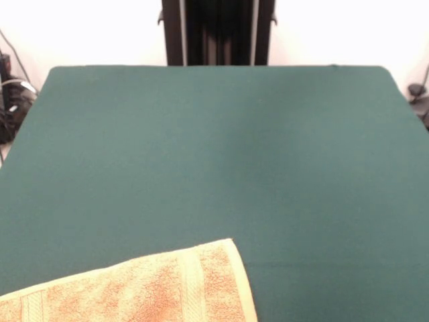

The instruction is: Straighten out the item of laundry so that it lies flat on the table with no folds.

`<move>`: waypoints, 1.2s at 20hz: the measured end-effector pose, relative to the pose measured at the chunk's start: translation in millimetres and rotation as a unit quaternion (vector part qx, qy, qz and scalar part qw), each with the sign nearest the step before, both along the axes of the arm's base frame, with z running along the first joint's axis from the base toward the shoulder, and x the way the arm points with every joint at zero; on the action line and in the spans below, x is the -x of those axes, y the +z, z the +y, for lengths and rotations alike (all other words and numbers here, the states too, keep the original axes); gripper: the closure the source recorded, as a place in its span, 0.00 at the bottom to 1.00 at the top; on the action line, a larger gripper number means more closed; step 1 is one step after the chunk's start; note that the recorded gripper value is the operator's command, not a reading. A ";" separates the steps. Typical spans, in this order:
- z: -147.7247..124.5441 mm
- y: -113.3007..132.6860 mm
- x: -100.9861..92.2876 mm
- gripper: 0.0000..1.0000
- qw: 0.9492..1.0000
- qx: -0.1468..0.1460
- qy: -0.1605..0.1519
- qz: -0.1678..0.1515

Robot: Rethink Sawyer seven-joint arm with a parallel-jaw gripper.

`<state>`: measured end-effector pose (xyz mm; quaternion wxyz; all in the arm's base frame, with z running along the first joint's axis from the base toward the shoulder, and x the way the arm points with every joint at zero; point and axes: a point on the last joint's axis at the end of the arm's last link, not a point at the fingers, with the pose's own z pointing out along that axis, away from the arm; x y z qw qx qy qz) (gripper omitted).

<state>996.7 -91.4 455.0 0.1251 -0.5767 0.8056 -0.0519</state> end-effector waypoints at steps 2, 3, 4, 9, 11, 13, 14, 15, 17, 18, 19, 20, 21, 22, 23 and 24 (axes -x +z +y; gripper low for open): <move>-0.1 -0.3 -0.2 1.00 1.000 0.000 0.000 -0.001; -0.1 -0.4 -0.4 1.00 1.000 0.000 0.000 -0.001; -0.1 -0.5 -0.5 1.00 1.000 0.000 0.000 -0.001; -0.3 -1.9 -0.8 1.00 1.000 0.000 0.000 -0.001; -0.3 -2.4 -0.9 1.00 1.000 -0.001 0.000 -0.001; -0.4 -3.0 -1.0 1.00 1.000 -0.001 0.000 0.000; -0.4 -3.5 -1.0 1.00 1.000 -0.001 0.000 0.000; -0.6 -4.1 -1.1 1.00 1.000 -0.001 0.000 0.000; -1.0 -8.1 -1.6 1.00 1.000 -0.002 0.000 0.002; -1.2 -10.2 -1.9 1.00 1.000 -0.003 0.000 0.003; -1.4 -12.2 -2.2 1.00 1.000 -0.004 0.000 0.004; -1.6 -14.2 -2.5 1.00 1.000 -0.005 0.000 0.005; -2.2 -17.5 -3.2 1.00 1.000 -0.005 -0.001 0.006; -2.8 -20.9 -4.0 1.00 1.000 -0.006 -0.001 0.006; -3.3 -24.2 -4.7 1.00 1.000 -0.006 -0.001 0.007; -3.9 -27.5 -5.5 1.00 1.000 -0.007 -0.002 0.007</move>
